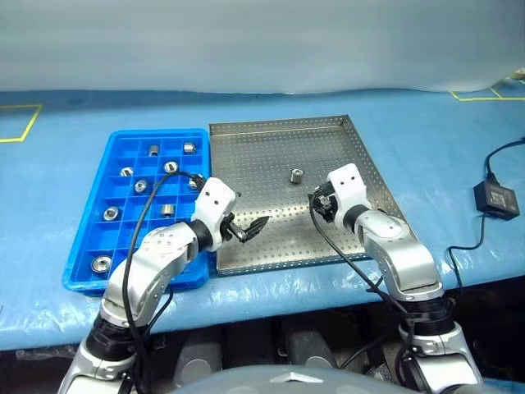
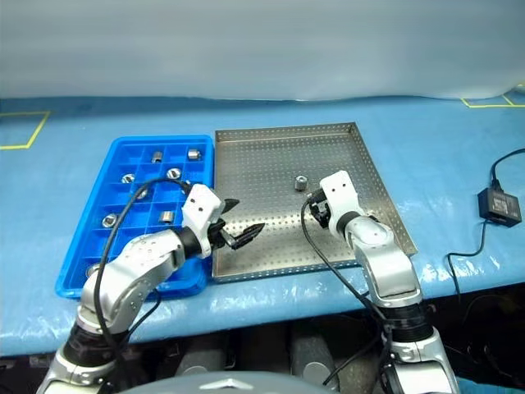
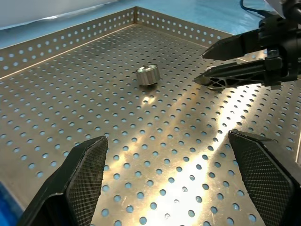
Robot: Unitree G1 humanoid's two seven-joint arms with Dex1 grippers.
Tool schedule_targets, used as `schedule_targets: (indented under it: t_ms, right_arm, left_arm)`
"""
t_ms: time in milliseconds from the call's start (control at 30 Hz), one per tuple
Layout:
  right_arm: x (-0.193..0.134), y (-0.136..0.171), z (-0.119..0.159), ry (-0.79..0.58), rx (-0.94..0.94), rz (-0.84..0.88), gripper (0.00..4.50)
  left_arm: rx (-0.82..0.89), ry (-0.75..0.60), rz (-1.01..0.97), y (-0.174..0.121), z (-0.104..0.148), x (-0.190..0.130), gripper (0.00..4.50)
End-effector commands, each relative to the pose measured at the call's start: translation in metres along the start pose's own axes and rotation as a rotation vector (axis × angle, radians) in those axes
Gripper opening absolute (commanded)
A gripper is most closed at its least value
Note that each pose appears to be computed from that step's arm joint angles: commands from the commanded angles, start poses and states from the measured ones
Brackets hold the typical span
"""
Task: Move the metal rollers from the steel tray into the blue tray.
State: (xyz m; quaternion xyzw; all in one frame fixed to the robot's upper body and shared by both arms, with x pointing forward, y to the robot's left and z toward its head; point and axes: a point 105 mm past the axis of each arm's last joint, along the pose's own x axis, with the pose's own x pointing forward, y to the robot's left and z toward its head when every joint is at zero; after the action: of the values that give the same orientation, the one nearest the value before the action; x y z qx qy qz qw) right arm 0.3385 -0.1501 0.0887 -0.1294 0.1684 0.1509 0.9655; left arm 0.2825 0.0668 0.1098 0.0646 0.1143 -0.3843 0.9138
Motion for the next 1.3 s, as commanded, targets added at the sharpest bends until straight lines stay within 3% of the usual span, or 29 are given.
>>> schedule_targets:
  t_ms: [33,467,600,867,1100,1300]
  right_arm:
    - [0.003,-0.016,-0.001,-0.008,0.007,-0.075,2.82]
    - [0.011,-0.034,-0.028,0.097,0.078,-0.176,2.82]
    - [0.012,-0.031,-0.034,0.122,0.091,-0.158,1.91]
    - [0.011,-0.014,-0.017,0.067,0.103,-0.070,1.87]
    - [-0.011,0.058,0.060,-0.212,0.022,0.364,1.87]
    - [-0.017,0.138,0.088,-0.292,-0.027,0.669,1.87]
  left_arm:
    - [0.008,-0.028,-0.012,-0.006,0.003,0.001,4.50]
    - [-0.033,0.000,0.037,-0.008,-0.012,-0.012,4.50]
    - [-0.033,0.003,0.049,-0.006,-0.013,-0.013,4.50]
    - [-0.035,0.004,0.096,0.005,-0.013,-0.021,4.50]
    - [-0.030,0.036,0.266,0.033,-0.018,-0.059,4.50]
    - [-0.011,0.065,0.453,0.057,-0.017,-0.099,4.50]
